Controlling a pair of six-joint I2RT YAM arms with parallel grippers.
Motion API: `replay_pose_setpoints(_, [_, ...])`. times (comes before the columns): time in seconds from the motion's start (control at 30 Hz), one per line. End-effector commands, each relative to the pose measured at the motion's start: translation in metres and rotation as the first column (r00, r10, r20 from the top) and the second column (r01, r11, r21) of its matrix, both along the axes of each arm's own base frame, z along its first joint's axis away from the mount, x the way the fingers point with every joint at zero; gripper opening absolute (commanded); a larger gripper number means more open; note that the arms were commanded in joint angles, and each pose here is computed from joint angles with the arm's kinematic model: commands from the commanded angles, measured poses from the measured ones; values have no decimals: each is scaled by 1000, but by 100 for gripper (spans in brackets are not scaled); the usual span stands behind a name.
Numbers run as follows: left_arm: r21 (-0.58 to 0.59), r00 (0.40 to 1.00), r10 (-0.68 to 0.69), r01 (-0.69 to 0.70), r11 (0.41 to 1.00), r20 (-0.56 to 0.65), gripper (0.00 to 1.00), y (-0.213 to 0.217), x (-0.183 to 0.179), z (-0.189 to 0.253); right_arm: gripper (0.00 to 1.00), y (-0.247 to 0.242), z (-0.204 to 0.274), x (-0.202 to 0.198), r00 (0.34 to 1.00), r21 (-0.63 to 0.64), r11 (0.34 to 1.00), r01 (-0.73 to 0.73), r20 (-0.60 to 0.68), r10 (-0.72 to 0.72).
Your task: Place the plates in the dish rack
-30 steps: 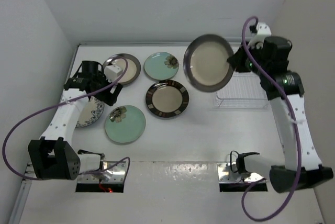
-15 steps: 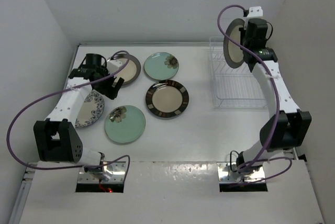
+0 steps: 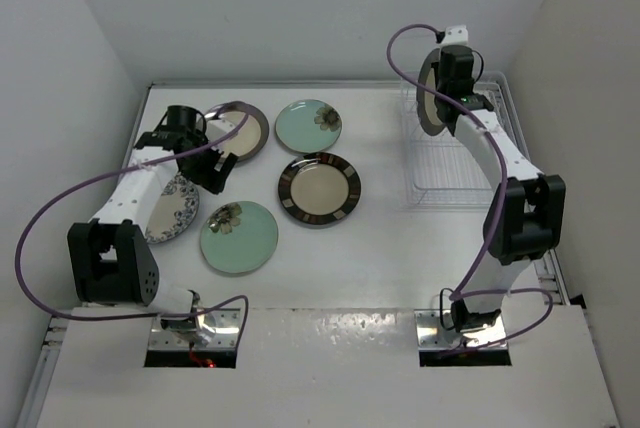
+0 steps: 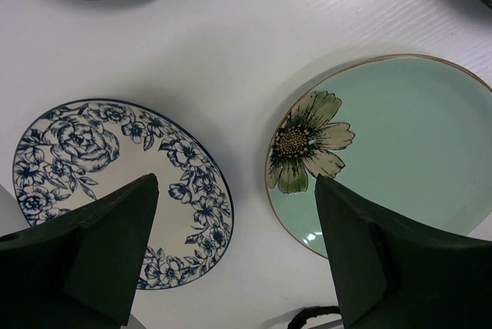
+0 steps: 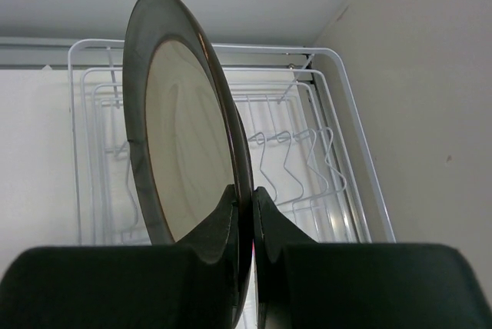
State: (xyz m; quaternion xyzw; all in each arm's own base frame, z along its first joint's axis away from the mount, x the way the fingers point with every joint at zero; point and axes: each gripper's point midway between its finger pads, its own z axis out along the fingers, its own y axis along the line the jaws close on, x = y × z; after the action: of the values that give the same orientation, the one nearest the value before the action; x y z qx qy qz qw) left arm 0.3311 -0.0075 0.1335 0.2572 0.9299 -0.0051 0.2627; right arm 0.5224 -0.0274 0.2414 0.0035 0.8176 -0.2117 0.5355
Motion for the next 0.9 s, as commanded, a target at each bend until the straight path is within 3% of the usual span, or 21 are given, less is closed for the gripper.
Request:
replay_pose_setpoints(0.0, [-1, 1000, 16, -16, 1000, -3, 88, 4, 0, -2, 0, 0, 79, 20, 960, 9, 998, 61, 273, -61])
replay_pose_setpoints(0.27, [30, 997, 0, 2, 1000, -80, 88, 8, -6, -33, 0, 29, 36, 26, 977, -5, 999, 42, 210, -40])
replay_pose_setpoints(0.53, [-33, 975, -75, 69, 997, -207, 85, -4, -12, -74, 1, 42, 1, 29, 988, 57, 998, 27, 149, -36])
replay_pose_setpoints(0.7, [-90, 959, -119, 99, 991, -256, 85, -14, -16, -91, 17, 46, -10, 27, 993, 77, 997, 13, 119, -22])
replay_pose_setpoints(0.87, [-104, 950, -124, 98, 990, -287, 84, -16, -12, -102, 17, 44, -17, 23, 994, 110, 994, 24, 107, -36])
